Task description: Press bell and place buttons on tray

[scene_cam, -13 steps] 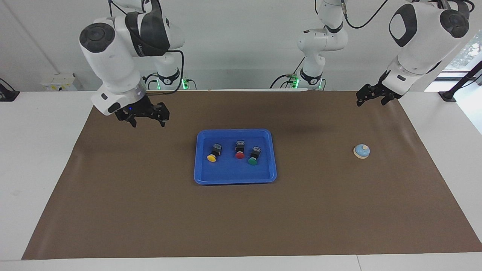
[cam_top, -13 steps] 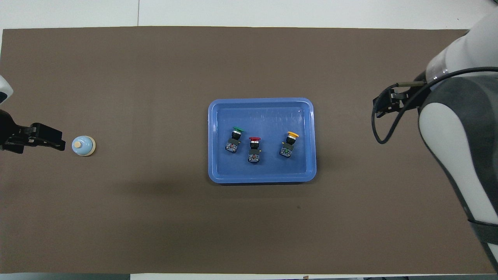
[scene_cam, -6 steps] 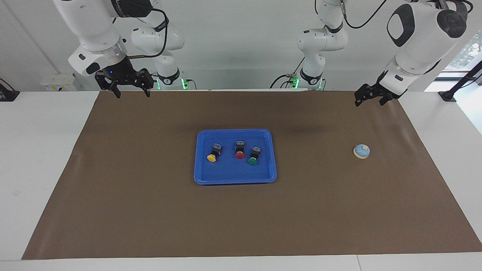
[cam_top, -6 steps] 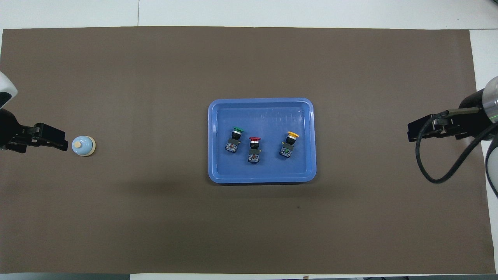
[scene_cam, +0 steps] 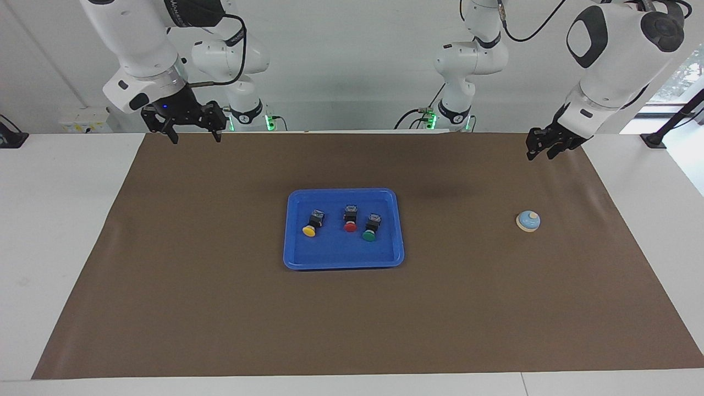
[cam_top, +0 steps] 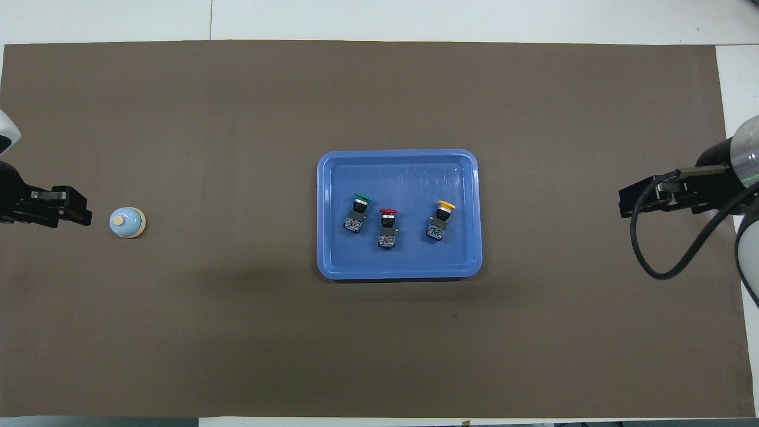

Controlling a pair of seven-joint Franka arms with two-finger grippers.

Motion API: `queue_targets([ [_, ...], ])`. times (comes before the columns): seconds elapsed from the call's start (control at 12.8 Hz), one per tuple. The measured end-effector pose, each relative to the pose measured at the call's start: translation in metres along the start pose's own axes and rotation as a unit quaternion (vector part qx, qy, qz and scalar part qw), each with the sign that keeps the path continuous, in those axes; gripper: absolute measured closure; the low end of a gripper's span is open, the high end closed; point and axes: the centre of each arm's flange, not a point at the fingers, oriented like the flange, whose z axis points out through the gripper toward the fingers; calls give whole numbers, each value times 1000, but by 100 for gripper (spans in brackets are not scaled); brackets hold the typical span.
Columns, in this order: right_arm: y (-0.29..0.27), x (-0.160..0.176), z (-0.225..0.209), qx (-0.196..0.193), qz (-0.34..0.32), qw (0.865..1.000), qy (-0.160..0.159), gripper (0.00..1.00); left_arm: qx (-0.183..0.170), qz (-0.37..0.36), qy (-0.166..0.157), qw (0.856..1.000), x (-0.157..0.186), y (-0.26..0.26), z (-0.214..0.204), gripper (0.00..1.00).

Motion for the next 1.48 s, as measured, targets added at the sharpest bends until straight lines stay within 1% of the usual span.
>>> queue_targets([
  [0.16,9,0,0,1,8,1000,0,0,-1,-5,6,1000,1,-5,-1,86],
  [0.23,15,1,0,2,12,1000,0,0,-1,-7,8,1000,2,-8,-1,98],
  [0.39,21,1,0,2,13,1000,0,0,-1,-12,15,1000,4,-12,1,99],
  [0.62,26,0,-2,3,16,1000,2,0,-3,-25,23,999,10,-27,26,99],
  [0.86,28,-1,-4,3,18,1000,4,0,-3,-38,39,998,21,-49,74,99],
  [1.09,27,-1,-4,3,18,1000,5,0,-3,-45,44,998,37,-75,133,99],
  [1.25,28,-1,-5,3,18,1000,6,0,-1,-51,56,997,42,-90,171,99],
  [1.41,27,-2,-8,3,18,1000,9,0,0,-55,65,996,40,-101,194,99],
  [1.48,27,-3,-9,3,18,1000,9,0,0,-54,63,997,39,-102,204,99],
])
